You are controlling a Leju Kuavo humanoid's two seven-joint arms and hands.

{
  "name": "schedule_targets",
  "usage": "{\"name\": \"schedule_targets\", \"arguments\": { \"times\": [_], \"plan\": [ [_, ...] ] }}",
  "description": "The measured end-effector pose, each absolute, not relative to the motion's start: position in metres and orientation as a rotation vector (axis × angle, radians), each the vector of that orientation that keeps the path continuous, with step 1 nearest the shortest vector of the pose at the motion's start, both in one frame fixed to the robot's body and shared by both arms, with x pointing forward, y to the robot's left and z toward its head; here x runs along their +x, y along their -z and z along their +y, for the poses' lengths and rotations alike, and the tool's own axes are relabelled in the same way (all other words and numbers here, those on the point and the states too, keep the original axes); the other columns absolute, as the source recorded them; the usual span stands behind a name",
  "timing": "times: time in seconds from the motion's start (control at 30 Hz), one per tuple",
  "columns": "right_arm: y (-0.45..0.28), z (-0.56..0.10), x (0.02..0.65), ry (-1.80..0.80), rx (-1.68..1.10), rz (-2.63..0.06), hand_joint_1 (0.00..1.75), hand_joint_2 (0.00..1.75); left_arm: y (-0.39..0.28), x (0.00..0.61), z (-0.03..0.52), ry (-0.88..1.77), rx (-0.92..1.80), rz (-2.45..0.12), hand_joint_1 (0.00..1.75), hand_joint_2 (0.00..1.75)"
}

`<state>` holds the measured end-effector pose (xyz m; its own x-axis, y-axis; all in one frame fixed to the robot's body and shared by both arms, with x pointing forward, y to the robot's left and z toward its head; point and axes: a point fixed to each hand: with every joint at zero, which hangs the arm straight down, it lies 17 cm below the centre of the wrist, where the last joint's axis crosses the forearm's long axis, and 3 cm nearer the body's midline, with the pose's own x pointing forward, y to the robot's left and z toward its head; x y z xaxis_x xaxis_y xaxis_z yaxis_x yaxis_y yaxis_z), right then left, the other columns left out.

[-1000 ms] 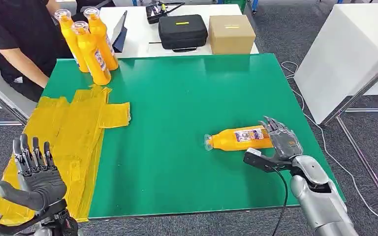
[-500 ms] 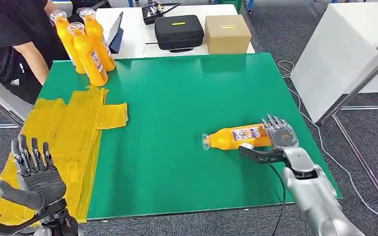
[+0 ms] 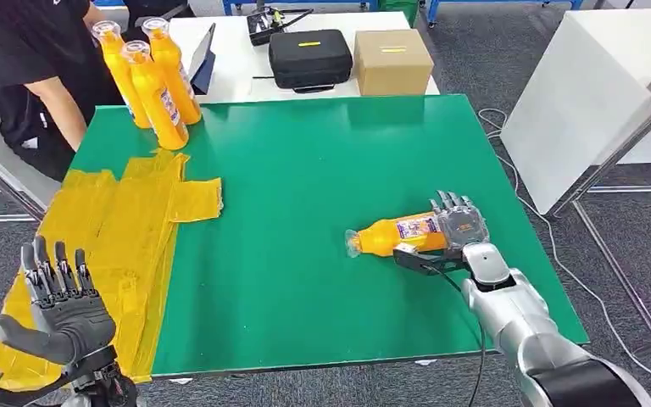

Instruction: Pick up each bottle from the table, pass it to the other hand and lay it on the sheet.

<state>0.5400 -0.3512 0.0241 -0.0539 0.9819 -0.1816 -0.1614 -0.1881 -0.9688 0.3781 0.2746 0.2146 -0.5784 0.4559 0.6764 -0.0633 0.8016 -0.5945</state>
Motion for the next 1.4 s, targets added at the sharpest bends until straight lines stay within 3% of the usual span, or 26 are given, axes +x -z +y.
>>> {"name": "schedule_targets", "arguments": {
  "times": [0.47,0.5,0.53,1.4],
  "plan": [
    [-0.021,-0.343,0.54,-1.463,-1.181,-1.012,0.0,1.75,-0.215,0.372,0.281,-0.746,-0.288,-2.084,0.0,0.0],
    [-0.019,-0.344,0.538,-1.458,-1.177,-1.006,1.5,1.75,-0.216,0.372,0.281,-0.748,-0.293,-2.083,0.0,0.0],
    [-0.017,-0.345,0.537,-1.456,-1.173,-1.0,1.75,1.75,-0.216,0.372,0.281,-0.749,-0.294,-2.084,0.0,0.0],
    [-0.014,-0.304,0.544,-1.519,-1.12,-0.973,1.75,1.75,-0.226,0.355,0.295,-0.773,-0.226,-2.111,0.0,0.0]
  ]
}}
